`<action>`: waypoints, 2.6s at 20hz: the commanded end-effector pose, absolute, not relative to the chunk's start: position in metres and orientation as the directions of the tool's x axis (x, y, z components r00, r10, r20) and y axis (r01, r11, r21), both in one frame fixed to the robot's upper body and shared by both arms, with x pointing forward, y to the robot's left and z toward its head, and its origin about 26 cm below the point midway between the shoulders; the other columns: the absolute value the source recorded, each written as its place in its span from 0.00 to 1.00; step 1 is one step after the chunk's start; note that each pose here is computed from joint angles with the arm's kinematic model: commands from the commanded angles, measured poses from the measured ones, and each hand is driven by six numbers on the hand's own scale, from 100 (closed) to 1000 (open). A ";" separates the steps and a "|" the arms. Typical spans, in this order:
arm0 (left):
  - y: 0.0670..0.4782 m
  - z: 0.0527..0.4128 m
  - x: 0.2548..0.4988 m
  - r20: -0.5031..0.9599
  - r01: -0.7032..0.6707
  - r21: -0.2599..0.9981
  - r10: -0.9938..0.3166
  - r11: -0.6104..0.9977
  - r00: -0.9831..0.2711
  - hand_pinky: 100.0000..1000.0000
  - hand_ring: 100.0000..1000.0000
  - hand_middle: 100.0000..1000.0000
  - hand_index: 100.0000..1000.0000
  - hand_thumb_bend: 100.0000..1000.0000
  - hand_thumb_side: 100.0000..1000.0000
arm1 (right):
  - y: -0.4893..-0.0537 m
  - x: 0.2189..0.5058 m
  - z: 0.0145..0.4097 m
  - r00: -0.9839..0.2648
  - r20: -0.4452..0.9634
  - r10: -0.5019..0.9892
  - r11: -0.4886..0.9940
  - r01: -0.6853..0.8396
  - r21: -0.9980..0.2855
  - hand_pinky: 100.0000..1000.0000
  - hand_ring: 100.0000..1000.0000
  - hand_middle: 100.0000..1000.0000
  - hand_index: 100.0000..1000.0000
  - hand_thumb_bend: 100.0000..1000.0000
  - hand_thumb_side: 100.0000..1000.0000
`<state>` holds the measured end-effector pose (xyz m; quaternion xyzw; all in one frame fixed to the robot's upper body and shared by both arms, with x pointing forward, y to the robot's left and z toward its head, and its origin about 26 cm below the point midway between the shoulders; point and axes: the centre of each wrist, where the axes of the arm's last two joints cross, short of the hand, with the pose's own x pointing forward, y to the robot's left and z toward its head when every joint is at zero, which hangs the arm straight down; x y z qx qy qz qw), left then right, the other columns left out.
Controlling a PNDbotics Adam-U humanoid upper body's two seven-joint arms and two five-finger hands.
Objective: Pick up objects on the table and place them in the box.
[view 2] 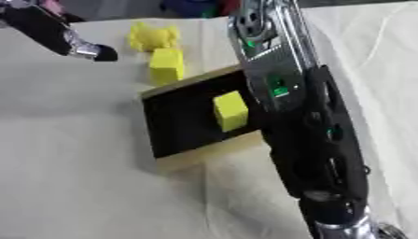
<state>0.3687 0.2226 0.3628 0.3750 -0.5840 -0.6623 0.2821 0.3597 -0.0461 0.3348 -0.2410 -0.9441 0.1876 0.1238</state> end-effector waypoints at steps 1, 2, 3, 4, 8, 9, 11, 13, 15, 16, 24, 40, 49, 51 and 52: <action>0.222 0.370 0.376 -0.194 -0.038 0.978 -0.816 -0.206 -0.545 0.86 0.84 0.84 1.00 0.54 0.43 | -0.045 0.352 0.345 -0.861 0.112 0.496 0.822 0.424 -0.380 0.78 0.76 0.67 0.87 0.00 0.85; 0.221 0.369 0.379 -0.194 -0.021 0.976 -0.816 -0.218 -0.545 0.86 0.84 0.84 1.00 0.54 0.43 | -0.046 0.352 0.347 -0.858 0.109 0.502 0.820 0.433 -0.374 0.78 0.76 0.67 0.87 0.00 0.84; 0.221 0.368 0.381 -0.193 -0.007 0.974 -0.816 -0.226 -0.544 0.86 0.84 0.84 1.00 0.54 0.43 | -0.047 0.352 0.348 -0.854 0.103 0.511 0.817 0.445 -0.367 0.78 0.76 0.67 0.87 0.00 0.83; 0.220 0.367 0.383 -0.193 0.005 0.973 -0.817 -0.232 -0.543 0.86 0.84 0.84 1.00 0.54 0.43 | -0.048 0.352 0.350 -0.849 0.097 0.519 0.814 0.457 -0.359 0.78 0.76 0.67 0.87 0.00 0.82; 0.219 0.362 0.393 -0.183 0.054 0.967 -0.828 -0.249 -0.530 0.86 0.84 0.84 1.00 0.53 0.45 | -0.054 0.352 0.359 -0.823 0.079 0.562 0.800 0.517 -0.305 0.79 0.77 0.69 0.88 0.00 0.80; 0.219 0.361 0.396 -0.182 0.064 0.966 -0.830 -0.252 -0.527 0.86 0.84 0.84 1.00 0.53 0.45 | -0.058 0.353 0.363 -0.811 0.080 0.580 0.794 0.539 -0.282 0.79 0.78 0.69 0.88 0.00 0.79; 0.218 0.358 0.400 -0.178 0.079 0.963 -0.833 -0.256 -0.523 0.86 0.84 0.84 1.00 0.53 0.45 | -0.066 0.357 0.369 -0.784 0.100 0.612 0.782 0.583 -0.221 0.79 0.79 0.71 0.88 0.00 0.80; 0.218 0.356 0.404 -0.178 0.092 0.961 -0.835 -0.262 -0.520 0.86 0.85 0.85 1.00 0.53 0.46 | -0.074 0.361 0.376 -0.758 0.131 0.639 0.768 0.619 -0.165 0.80 0.80 0.72 0.89 0.00 0.82; 0.218 0.354 0.407 -0.182 0.104 0.957 -0.837 -0.272 -0.516 0.87 0.85 0.85 1.00 0.53 0.46 | -0.082 0.367 0.381 -0.730 0.162 0.664 0.748 0.651 -0.129 0.80 0.81 0.72 0.88 0.00 0.84; 0.219 0.353 0.408 -0.183 0.110 0.955 -0.838 -0.275 -0.513 0.87 0.85 0.85 1.00 0.54 0.46 | -0.086 0.369 0.383 -0.717 0.179 0.673 0.738 0.665 -0.114 0.80 0.81 0.72 0.88 0.00 0.85; 0.224 0.347 0.425 -0.176 0.149 0.950 -0.867 -0.273 -0.467 0.87 0.85 0.85 1.00 0.49 0.43 | -0.105 0.376 0.392 -0.679 0.269 0.683 0.706 0.708 -0.006 0.81 0.81 0.71 0.88 0.00 0.88; 0.228 0.332 0.447 -0.136 0.232 0.939 -0.893 -0.254 -0.429 0.87 0.86 0.86 1.00 0.50 0.42 | -0.118 0.376 0.403 -0.663 0.343 0.665 0.677 0.730 0.099 0.81 0.80 0.70 0.82 0.00 0.93; 0.231 0.322 0.456 -0.187 0.241 0.926 -0.908 -0.290 -0.374 0.89 0.89 0.88 1.00 0.55 0.42 | -0.117 0.376 0.405 -0.669 0.341 0.661 0.685 0.723 0.091 0.80 0.79 0.69 0.81 0.00 0.95; 0.231 0.320 0.458 -0.196 0.243 0.924 -0.911 -0.296 -0.364 0.89 0.89 0.88 1.00 0.55 0.43 | -0.117 0.376 0.405 -0.670 0.343 0.659 0.686 0.722 0.092 0.80 0.79 0.69 0.81 0.00 0.95; 0.232 0.319 0.459 -0.197 0.244 0.924 -0.912 -0.295 -0.359 0.89 0.90 0.88 1.00 0.56 0.42 | -0.117 0.376 0.405 -0.670 0.343 0.658 0.687 0.721 0.092 0.80 0.79 0.69 0.81 0.00 0.95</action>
